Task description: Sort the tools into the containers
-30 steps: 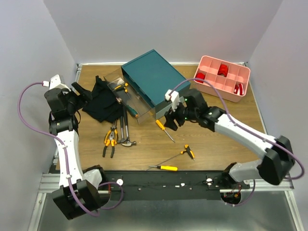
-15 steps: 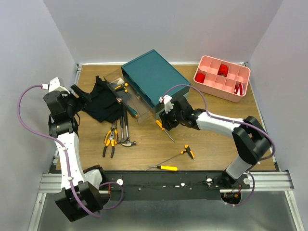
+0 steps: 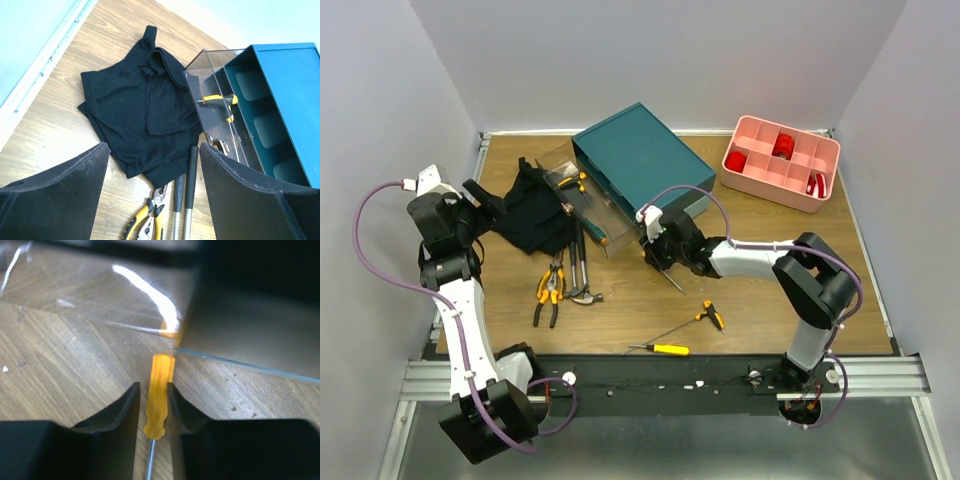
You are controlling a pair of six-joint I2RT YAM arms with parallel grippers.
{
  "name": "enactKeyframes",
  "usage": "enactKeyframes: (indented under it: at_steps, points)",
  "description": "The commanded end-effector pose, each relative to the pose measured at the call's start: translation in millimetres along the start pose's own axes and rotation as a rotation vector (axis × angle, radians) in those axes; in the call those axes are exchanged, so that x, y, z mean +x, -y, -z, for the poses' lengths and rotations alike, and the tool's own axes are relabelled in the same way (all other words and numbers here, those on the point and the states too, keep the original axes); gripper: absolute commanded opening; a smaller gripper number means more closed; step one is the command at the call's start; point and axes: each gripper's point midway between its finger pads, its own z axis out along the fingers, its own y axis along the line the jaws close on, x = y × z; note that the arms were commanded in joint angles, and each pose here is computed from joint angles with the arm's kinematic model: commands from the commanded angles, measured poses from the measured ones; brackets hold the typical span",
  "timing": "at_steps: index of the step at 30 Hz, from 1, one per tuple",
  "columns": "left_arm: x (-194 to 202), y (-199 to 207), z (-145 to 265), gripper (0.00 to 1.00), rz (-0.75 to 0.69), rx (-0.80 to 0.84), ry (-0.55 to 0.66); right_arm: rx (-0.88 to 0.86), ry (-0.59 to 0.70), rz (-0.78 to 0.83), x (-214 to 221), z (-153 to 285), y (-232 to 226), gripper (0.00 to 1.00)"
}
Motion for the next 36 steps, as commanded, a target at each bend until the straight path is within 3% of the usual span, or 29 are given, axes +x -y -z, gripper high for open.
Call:
enactKeyframes:
  at_steps: [1, 4, 6, 8, 9, 10, 11, 13, 16, 18, 19, 23, 27, 31, 36]
  points:
    - [4, -5, 7, 0.83, -0.003, -0.012, 0.002, 0.013, -0.09, 0.026, 35, -2, -8, 0.25]
    - [4, -4, 7, 0.83, 0.006, -0.007, 0.007, 0.003, -0.125, 0.05, 48, 13, -12, 0.14]
    - [3, -4, 5, 0.83, 0.012, 0.001, 0.015, 0.013, -0.104, 0.076, 44, 26, -11, 0.13]
    - [3, -4, 3, 0.83, 0.013, 0.002, 0.022, 0.016, -0.109, 0.102, 55, 33, -10, 0.19]
    - [3, -4, 3, 0.83, 0.015, 0.002, 0.027, 0.019, -0.1, 0.108, 55, 36, -9, 0.26]
    - [3, -5, 1, 0.83, 0.019, 0.001, 0.027, 0.01, -0.081, 0.119, 50, 39, -11, 0.39]
    - [2, -5, 1, 0.83, 0.021, 0.002, 0.032, -0.023, -0.082, 0.129, 51, 39, -16, 0.42]
    - [3, -4, 1, 0.83, 0.027, 0.009, 0.026, -0.025, -0.102, 0.133, 53, 39, -18, 0.47]
    - [1, -2, 2, 0.83, 0.03, 0.012, 0.026, -0.067, -0.123, 0.136, 57, 37, -26, 0.45]
    - [0, -2, 3, 0.83, 0.026, 0.01, 0.029, -0.078, -0.139, 0.135, 61, 33, -27, 0.39]
    - [0, -2, 4, 0.83, 0.023, 0.007, 0.03, -0.078, -0.138, 0.138, 61, 32, -27, 0.29]
    - [1, -3, 9, 0.83, 0.021, -0.001, 0.026, -0.076, -0.149, 0.14, 53, 44, -27, 0.08]
    - [1, -1, 9, 0.83, 0.025, 0.01, 0.029, -0.184, -0.058, 0.166, 6, 88, -48, 0.01]
    - [2, 2, 3, 0.83, 0.066, 0.033, 0.023, -0.272, 0.198, 0.251, -72, 160, -69, 0.01]
    - [-4, 6, 1, 0.82, 0.071, 0.051, 0.029, -0.291, 0.503, 0.326, -157, 197, -74, 0.01]
